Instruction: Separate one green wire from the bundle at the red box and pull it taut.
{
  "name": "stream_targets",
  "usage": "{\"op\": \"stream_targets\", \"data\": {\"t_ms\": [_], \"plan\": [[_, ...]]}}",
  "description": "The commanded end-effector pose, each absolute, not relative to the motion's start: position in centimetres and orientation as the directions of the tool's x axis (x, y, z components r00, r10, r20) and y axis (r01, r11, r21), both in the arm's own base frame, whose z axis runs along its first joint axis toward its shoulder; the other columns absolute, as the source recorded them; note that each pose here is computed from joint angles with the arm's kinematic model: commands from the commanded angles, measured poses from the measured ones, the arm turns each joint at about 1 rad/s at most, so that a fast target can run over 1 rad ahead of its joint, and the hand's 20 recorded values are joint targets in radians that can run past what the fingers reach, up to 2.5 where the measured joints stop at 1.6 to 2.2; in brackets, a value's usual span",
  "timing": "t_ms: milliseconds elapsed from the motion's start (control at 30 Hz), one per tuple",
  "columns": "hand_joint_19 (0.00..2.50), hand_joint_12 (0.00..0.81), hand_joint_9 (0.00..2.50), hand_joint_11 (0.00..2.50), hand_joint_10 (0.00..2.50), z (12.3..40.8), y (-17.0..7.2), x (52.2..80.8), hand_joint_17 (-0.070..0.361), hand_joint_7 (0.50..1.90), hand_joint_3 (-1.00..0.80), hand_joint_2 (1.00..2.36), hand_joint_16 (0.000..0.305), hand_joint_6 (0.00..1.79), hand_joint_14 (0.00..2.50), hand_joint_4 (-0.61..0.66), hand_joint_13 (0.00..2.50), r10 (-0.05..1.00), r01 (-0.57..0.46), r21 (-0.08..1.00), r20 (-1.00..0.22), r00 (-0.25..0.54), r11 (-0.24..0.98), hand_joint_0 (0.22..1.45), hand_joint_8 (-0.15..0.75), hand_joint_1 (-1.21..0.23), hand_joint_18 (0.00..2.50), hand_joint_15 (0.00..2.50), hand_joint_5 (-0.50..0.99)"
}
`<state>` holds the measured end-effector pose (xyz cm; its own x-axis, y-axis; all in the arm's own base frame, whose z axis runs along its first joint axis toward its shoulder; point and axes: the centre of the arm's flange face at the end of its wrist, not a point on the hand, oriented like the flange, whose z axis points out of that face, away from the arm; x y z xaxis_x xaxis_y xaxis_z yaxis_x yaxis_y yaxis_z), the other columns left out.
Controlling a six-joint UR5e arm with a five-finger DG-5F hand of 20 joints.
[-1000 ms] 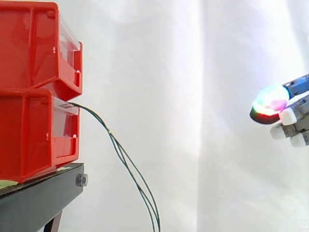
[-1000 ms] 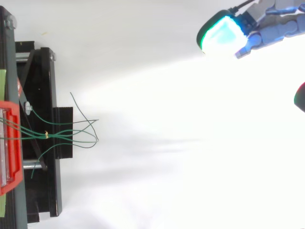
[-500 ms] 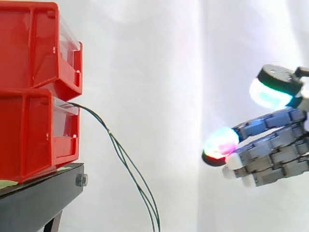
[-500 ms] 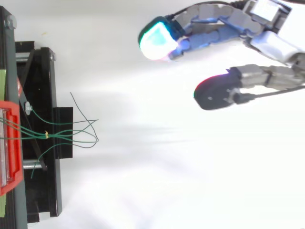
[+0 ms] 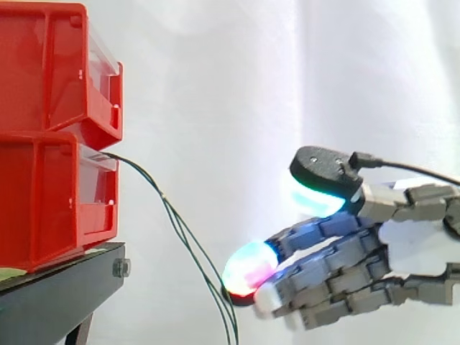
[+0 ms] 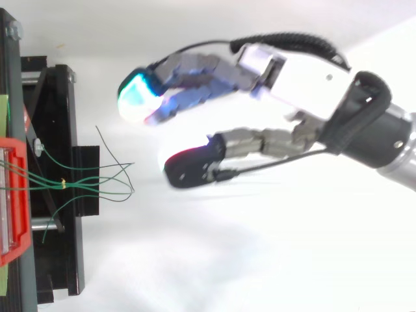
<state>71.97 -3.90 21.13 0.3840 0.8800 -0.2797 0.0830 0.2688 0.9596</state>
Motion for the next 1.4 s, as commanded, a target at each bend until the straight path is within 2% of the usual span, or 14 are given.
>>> {"op": "stream_targets", "data": {"t_ms": [0, 267, 300, 433, 933, 1367], "plan": [[0.13, 0.316, 0.78, 0.27, 0.01, 20.2, -2.5, 73.4, 0.087, 0.77, -0.45, 1.00, 0.039, 0.50, 0.00, 0.33, 0.48, 0.893, 0.060, 0.959, -0.280, 0.352, 0.277, 0.55, 0.290, -0.61, 0.38, 0.09, -0.16], [0.15, 0.316, 0.80, 0.27, 0.01, 19.6, -0.8, 75.4, 0.088, 0.80, -0.45, 1.00, 0.039, 0.50, 0.00, 0.34, 0.49, 0.899, 0.018, 0.959, -0.272, 0.343, 0.283, 0.55, 0.290, -0.61, 0.40, 0.10, -0.15], [0.15, 0.317, 0.80, 0.27, 0.01, 18.5, -0.5, 75.6, 0.088, 0.80, -0.46, 1.00, 0.039, 0.50, 0.00, 0.35, 0.49, 0.903, 0.023, 0.959, -0.273, 0.332, 0.282, 0.55, 0.290, -0.61, 0.40, 0.10, -0.15], [0.16, 0.317, 0.81, 0.28, 0.01, 17.9, 0.3, 77.0, 0.089, 0.82, -0.46, 1.00, 0.039, 0.50, 0.00, 0.36, 0.49, 0.924, -0.012, 0.970, -0.228, 0.306, 0.243, 0.55, 0.291, -0.61, 0.41, 0.11, -0.14], [0.20, 0.326, 0.89, 0.30, 0.01, 18.5, 0.8, 77.3, 0.090, 0.92, -0.45, 1.00, 0.040, 0.50, 0.00, 0.39, 0.56, 0.942, -0.062, 0.982, -0.154, 0.298, 0.180, 0.56, 0.297, -0.62, 0.47, 0.14, -0.10], [0.23, 0.320, 0.95, 0.33, 0.01, 20.2, 1.0, 78.3, 0.090, 0.99, -0.45, 1.00, 0.040, 0.50, 0.01, 0.38, 0.61, 0.955, -0.116, 0.991, -0.036, 0.294, 0.073, 0.58, 0.297, -0.63, 0.53, 0.16, -0.09]]}}
